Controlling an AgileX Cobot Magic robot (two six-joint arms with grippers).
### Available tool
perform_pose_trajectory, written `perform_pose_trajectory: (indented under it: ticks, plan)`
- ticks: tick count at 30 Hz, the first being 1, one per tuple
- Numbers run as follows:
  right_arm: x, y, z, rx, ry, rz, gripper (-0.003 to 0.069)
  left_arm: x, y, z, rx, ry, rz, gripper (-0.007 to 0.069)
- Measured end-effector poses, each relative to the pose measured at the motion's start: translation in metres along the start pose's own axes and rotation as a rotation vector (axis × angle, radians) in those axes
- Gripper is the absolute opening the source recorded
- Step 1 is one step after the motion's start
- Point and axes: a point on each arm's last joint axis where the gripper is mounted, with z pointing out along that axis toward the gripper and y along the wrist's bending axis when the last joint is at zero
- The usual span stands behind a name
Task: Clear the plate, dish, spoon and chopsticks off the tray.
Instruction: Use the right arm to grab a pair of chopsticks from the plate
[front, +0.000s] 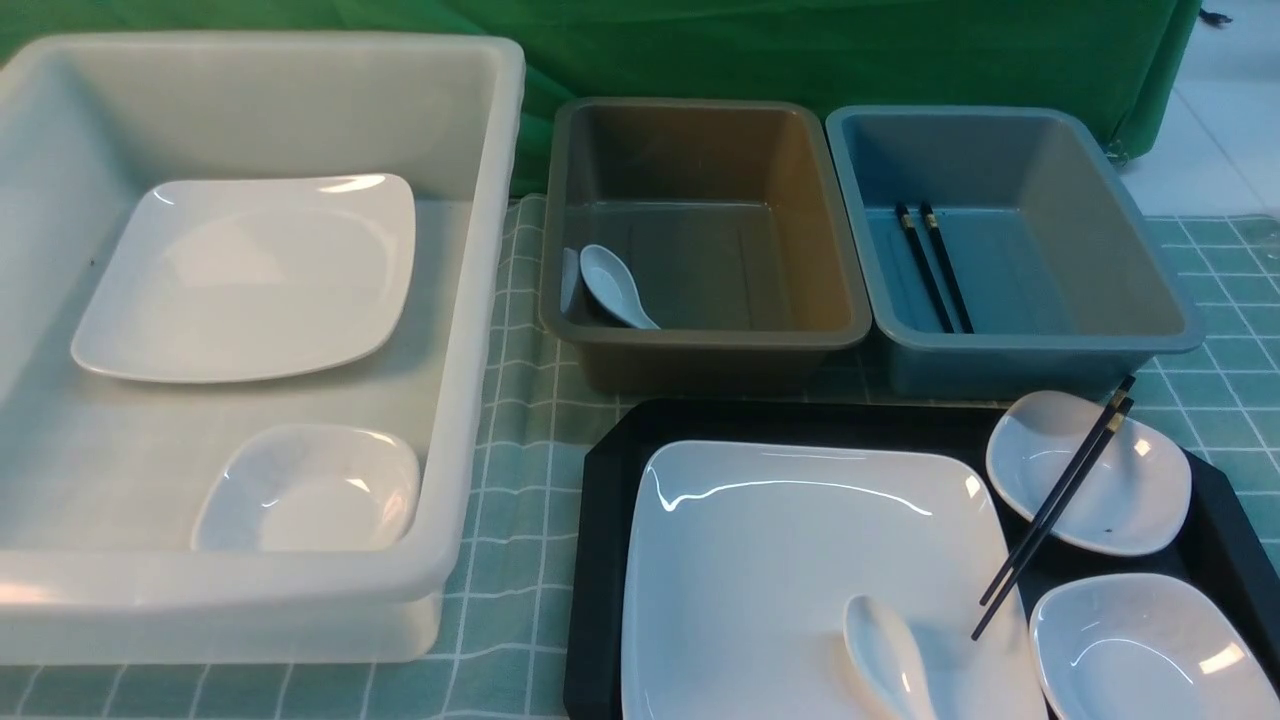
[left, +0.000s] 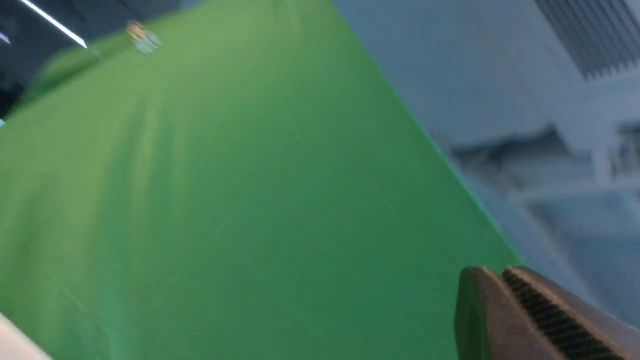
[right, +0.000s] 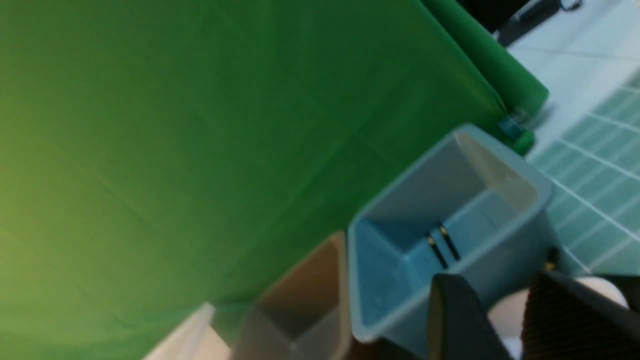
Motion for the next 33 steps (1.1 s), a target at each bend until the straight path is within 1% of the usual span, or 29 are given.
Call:
perform_pose_trajectory:
  ticks: [3, 4, 5, 6, 8, 10, 11, 12, 14, 15, 16, 17, 19, 21, 22, 24, 26, 28, 31, 33]
  plan:
    - [-0.005, 0.003, 0.000, -0.029, -0.055, 0.041, 0.0245, -0.004, -0.017, 0.028, -0.061, 0.166, 0.060, 0.0018]
    - [-0.007, 0.003, 0.000, -0.040, -0.073, 0.047, 0.0245, -0.002, -0.020, 0.038, -0.103, 0.256, 0.083, 0.0018]
    - [-0.007, 0.004, 0.000, -0.041, -0.076, 0.049, 0.0244, -0.002, -0.021, 0.043, -0.126, 0.253, 0.092, 0.0018]
    - [-0.008, 0.006, 0.000, -0.045, -0.064, 0.053, 0.0230, 0.002, -0.023, 0.057, -0.159, 0.394, 0.159, 0.0018]
    - [-0.011, 0.014, 0.000, -0.023, 0.031, 0.011, 0.0174, 0.010, -0.023, 0.072, -0.204, 0.565, 0.246, 0.0018]
    - [-0.022, 0.030, 0.002, 0.013, 0.168, -0.106, 0.0082, 0.024, -0.017, 0.089, -0.242, 0.771, 0.321, 0.0018]
    - [-0.027, 0.037, 0.003, 0.025, 0.225, -0.160, 0.0055, 0.032, -0.015, 0.095, -0.246, 0.889, 0.354, 0.0018]
    - [-0.034, 0.046, 0.006, 0.039, 0.294, -0.221, 0.0039, 0.040, -0.011, 0.102, -0.251, 0.973, 0.354, 0.0018]
    - [-0.045, 0.061, 0.016, 0.066, 0.428, -0.322, 0.0029, 0.056, -0.004, 0.114, -0.243, 1.122, 0.337, 0.0018]
    - [-0.050, 0.069, 0.024, 0.078, 0.497, -0.374, 0.0025, 0.062, -0.002, 0.118, -0.232, 1.168, 0.333, 0.0018]
    - [-0.059, 0.080, 0.036, 0.102, 0.596, -0.440, 0.0021, 0.072, 0.003, 0.124, -0.214, 1.235, 0.318, 0.0011]
    - [-0.059, 0.080, 0.036, 0.101, 0.596, -0.442, 0.0020, 0.074, 0.004, 0.125, -0.211, 1.241, 0.316, 0.0009]
    - [-0.060, 0.087, 0.067, 0.175, 0.787, -0.520, 0.0020, 0.091, 0.008, 0.132, -0.173, 1.330, 0.304, 0.0004]
    - [-0.056, 0.092, 0.099, 0.212, 0.980, -0.576, 0.0019, 0.111, 0.006, 0.132, -0.136, 1.414, 0.321, 0.0001]
    - [-0.052, 0.093, 0.112, 0.217, 1.057, -0.582, 0.0019, 0.123, 0.003, 0.130, -0.096, 1.478, 0.349, 0.0000]
    - [-0.039, 0.091, 0.145, 0.227, 1.215, -0.584, 0.0019, 0.142, -0.005, 0.122, -0.078, 1.567, 0.393, 0.0001]
    - [-0.032, 0.091, 0.171, 0.235, 1.310, -0.575, 0.0019, 0.158, -0.011, 0.112, -0.071, 1.653, 0.468, 0.0001]
    - [-0.027, 0.086, 0.194, 0.260, 1.354, -0.552, 0.0019, 0.171, -0.019, 0.102, -0.050, 1.719, 0.522, 0.0001]
    - [-0.023, 0.065, 0.231, 0.358, 1.382, -0.474, 0.0027, 0.177, -0.026, 0.095, -0.023, 1.745, 0.551, 0.0001]
    - [-0.018, 0.047, 0.251, 0.443, 1.391, -0.402, 0.0073, 0.178, -0.027, 0.094, -0.019, 1.745, 0.558, 0.0001]
